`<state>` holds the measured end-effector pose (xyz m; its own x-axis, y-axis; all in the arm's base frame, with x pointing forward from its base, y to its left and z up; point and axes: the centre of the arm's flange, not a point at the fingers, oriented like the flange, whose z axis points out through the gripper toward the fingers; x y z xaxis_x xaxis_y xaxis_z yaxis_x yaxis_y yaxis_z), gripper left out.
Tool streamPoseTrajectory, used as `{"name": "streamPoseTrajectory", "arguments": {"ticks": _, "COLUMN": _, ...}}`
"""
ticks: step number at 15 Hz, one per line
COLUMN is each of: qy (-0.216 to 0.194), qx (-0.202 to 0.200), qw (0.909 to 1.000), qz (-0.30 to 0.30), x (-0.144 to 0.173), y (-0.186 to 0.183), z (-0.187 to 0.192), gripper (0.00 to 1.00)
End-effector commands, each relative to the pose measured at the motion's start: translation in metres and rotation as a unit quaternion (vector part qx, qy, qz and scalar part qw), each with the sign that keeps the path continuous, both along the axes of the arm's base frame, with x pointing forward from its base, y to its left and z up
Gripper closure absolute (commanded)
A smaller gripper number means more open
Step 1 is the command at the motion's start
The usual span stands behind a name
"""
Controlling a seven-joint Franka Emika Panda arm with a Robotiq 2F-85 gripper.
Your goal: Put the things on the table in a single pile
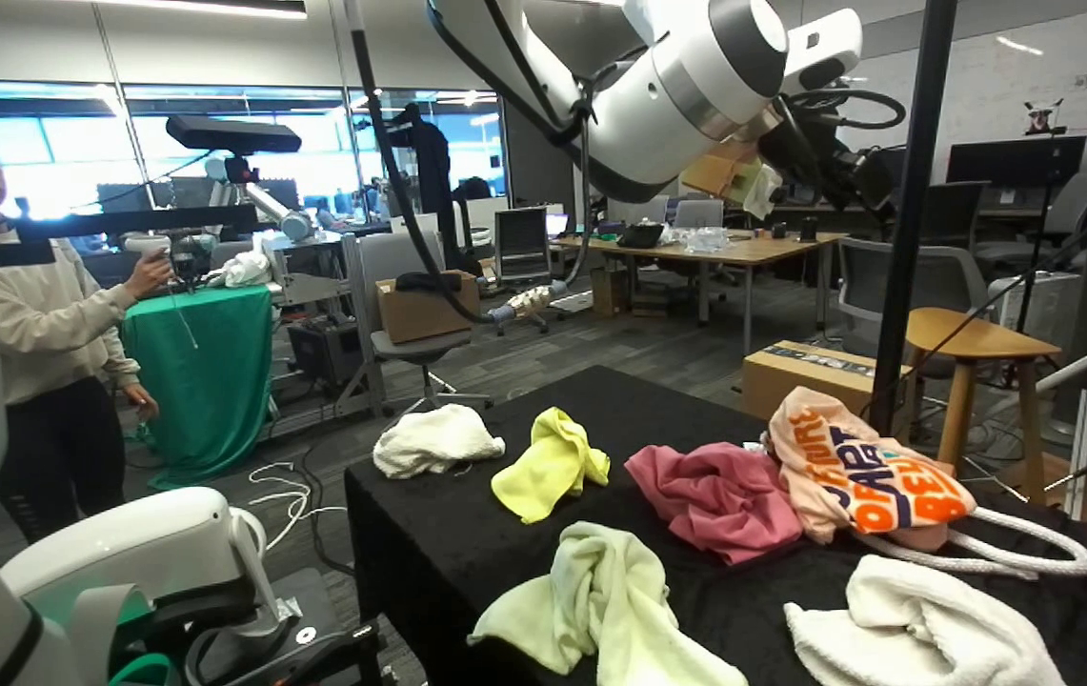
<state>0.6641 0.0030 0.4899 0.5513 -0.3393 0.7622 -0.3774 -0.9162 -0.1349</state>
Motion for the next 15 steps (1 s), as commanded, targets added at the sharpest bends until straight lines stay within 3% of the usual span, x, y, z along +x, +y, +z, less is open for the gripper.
{"name": "streamPoseTrajectory", "arguments": {"ticks": 1, "qy": 0.022, "qx": -0.011, "qw": 0.9993, "qz": 0.028, "x": -0.003, "y": -0.005, "z": -0.001, "gripper": 0.03}}
{"name": "streamPoseTrajectory", "arguments": {"ticks": 6, "qy": 0.137, "qx": -0.032, "qw": 0.987, "qz": 0.079, "x": -0.033, "y": -0.029, "z": -0.059, "gripper": 0.0}}
{"name": "streamPoseTrajectory", "arguments": {"ticks": 11, "qy": 0.258, "qx": -0.029, "qw": 0.9593, "qz": 0.112, "x": -0.064, "y": -0.068, "z": -0.126, "gripper": 0.0}}
{"name": "streamPoseTrajectory", "arguments": {"ticks": 15, "qy": 0.319, "qx": -0.007, "qw": 0.9404, "qz": 0.119, "x": -0.081, "y": -0.102, "z": -0.159, "gripper": 0.0}}
